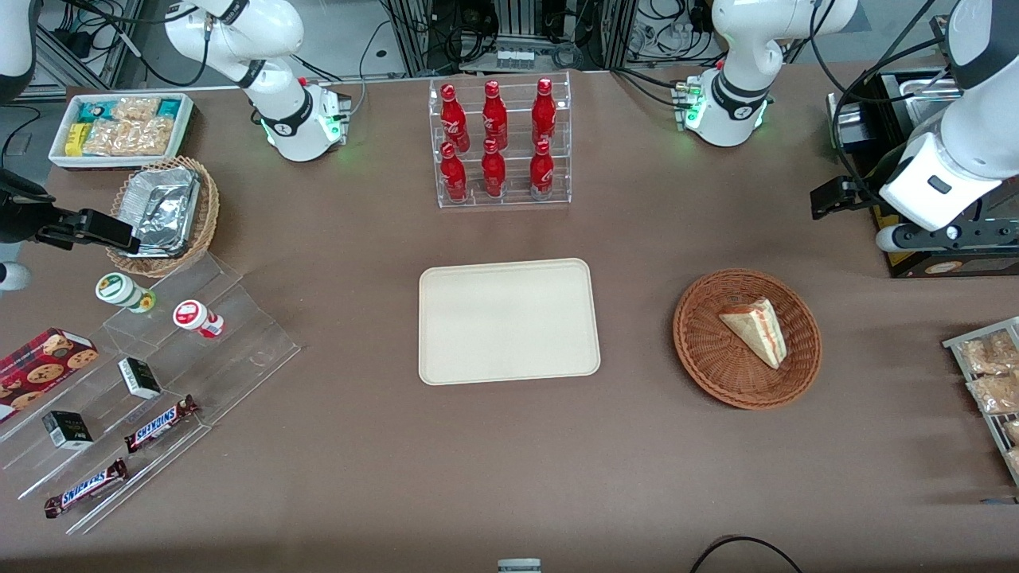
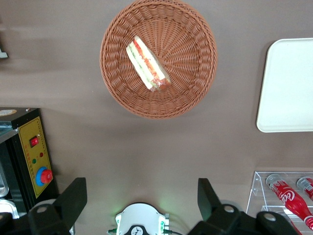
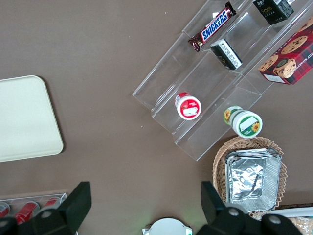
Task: Place sandwich from basket to tray
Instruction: 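Move the left gripper over the wrapped sandwich in the wicker basket, then lower the open left gripper onto the sandwich and close on it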
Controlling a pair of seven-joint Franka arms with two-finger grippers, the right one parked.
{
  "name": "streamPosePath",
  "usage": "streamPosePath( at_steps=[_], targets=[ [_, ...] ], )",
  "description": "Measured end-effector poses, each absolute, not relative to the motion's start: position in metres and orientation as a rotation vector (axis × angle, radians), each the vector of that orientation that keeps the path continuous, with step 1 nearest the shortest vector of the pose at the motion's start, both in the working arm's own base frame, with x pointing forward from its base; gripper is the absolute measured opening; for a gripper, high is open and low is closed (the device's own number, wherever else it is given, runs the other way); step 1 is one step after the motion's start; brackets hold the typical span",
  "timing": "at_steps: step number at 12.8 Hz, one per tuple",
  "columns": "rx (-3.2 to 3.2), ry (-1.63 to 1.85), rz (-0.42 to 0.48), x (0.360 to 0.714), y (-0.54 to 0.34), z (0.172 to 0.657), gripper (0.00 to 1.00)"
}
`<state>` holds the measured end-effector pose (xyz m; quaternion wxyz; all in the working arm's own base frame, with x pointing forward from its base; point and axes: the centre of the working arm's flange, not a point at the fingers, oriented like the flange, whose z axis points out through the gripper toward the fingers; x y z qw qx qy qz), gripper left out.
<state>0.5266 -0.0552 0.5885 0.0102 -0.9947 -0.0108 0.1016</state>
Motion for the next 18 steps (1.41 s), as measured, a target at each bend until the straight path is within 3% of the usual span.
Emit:
streamPosePath(
  at_steps=[6,11,18],
  targets=[
    [-3.105,-0.023,0.321,0.532,-0.059,0.575,1.00],
    [-3.116,-0.023,0.281,0.553,-0.061,0.495,1.00],
    [-3.141,-0.028,0.126,0.555,-0.060,0.384,1.00]
  ],
)
